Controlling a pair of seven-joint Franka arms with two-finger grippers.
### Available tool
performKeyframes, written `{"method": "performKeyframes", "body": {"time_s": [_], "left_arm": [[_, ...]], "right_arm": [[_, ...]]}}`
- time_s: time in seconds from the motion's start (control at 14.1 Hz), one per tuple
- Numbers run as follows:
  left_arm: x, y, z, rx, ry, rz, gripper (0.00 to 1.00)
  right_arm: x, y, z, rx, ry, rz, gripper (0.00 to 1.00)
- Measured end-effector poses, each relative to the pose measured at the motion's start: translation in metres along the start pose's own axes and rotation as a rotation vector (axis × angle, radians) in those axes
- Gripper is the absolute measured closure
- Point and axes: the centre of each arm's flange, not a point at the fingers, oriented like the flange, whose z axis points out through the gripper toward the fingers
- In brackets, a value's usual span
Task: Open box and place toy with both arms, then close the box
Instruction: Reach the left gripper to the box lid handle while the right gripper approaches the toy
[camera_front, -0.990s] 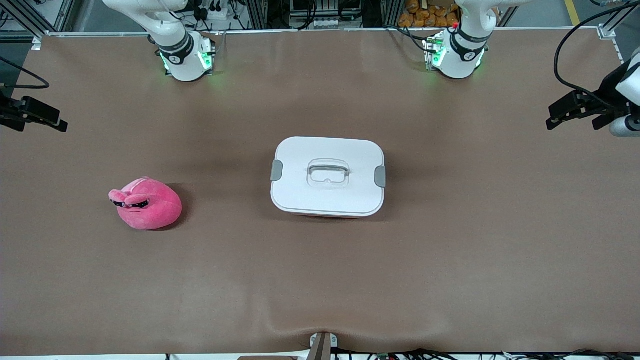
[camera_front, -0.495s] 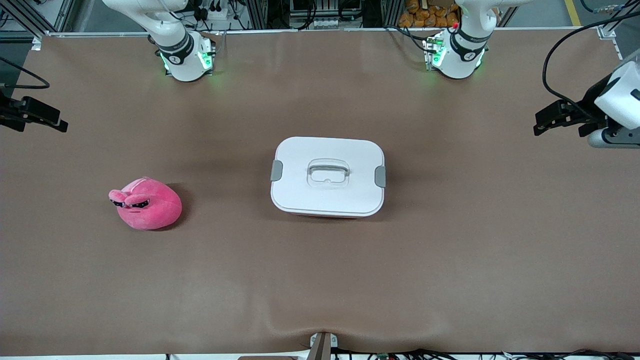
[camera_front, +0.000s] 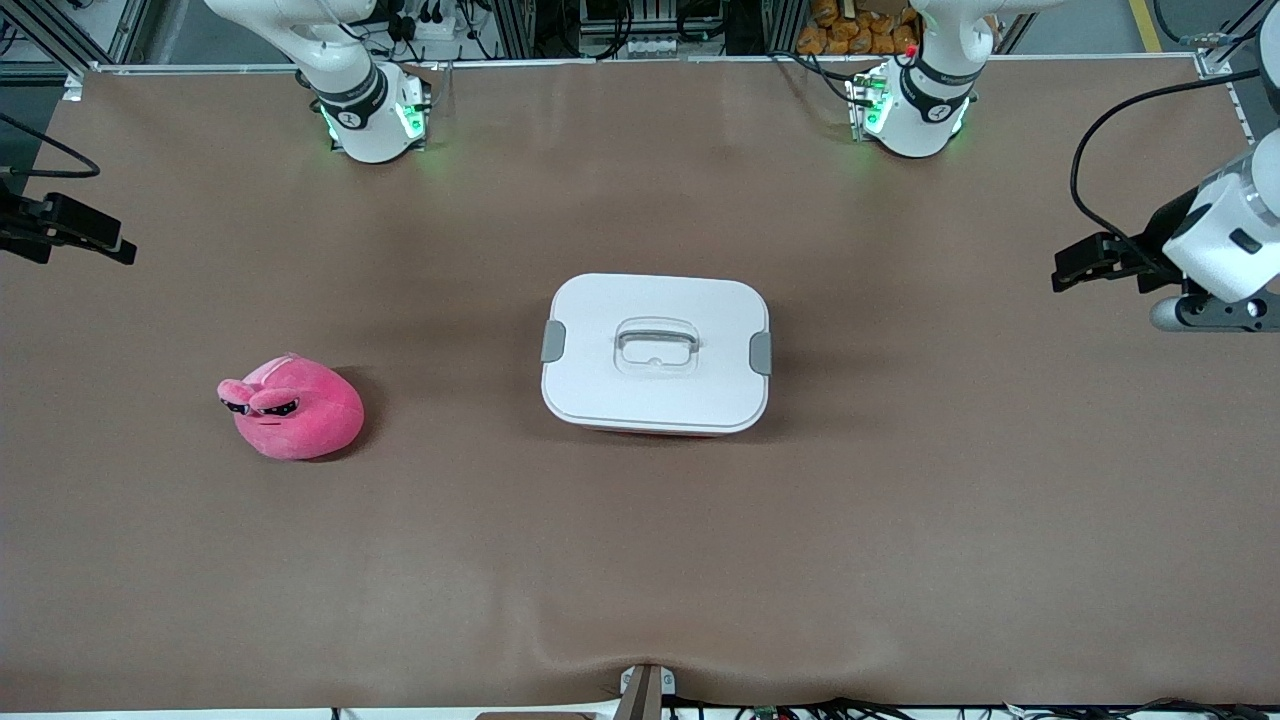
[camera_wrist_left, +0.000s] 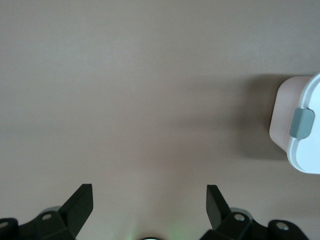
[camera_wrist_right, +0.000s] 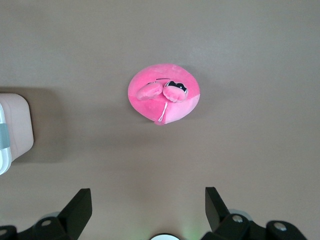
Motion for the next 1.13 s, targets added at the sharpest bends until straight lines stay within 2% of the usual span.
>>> {"method": "performKeyframes", "body": {"time_s": [0.21,0.5,0.85,1.13], "left_arm": [[0.002,0.004,0.004,-0.002,-0.007,-0.105,0.00],[0.006,0.016,0.013,-0.067,-0.041,-0.270,0.00],[0.003,0.062,0.017,-0.061,-0.046,-0.430,0.00],[0.006,0.085,0.025,-0.060,-0.041,-0.510,0.00]], "right_arm": [[0.000,0.000,0.000,0.000,0.000,0.000,0.00],[0.000,0.000,0.000,0.000,0.000,0.000,0.00],[0.000,0.000,0.000,0.000,0.000,0.000,0.00],[0.000,0.000,0.000,0.000,-0.001,-0.001,0.00]]}}
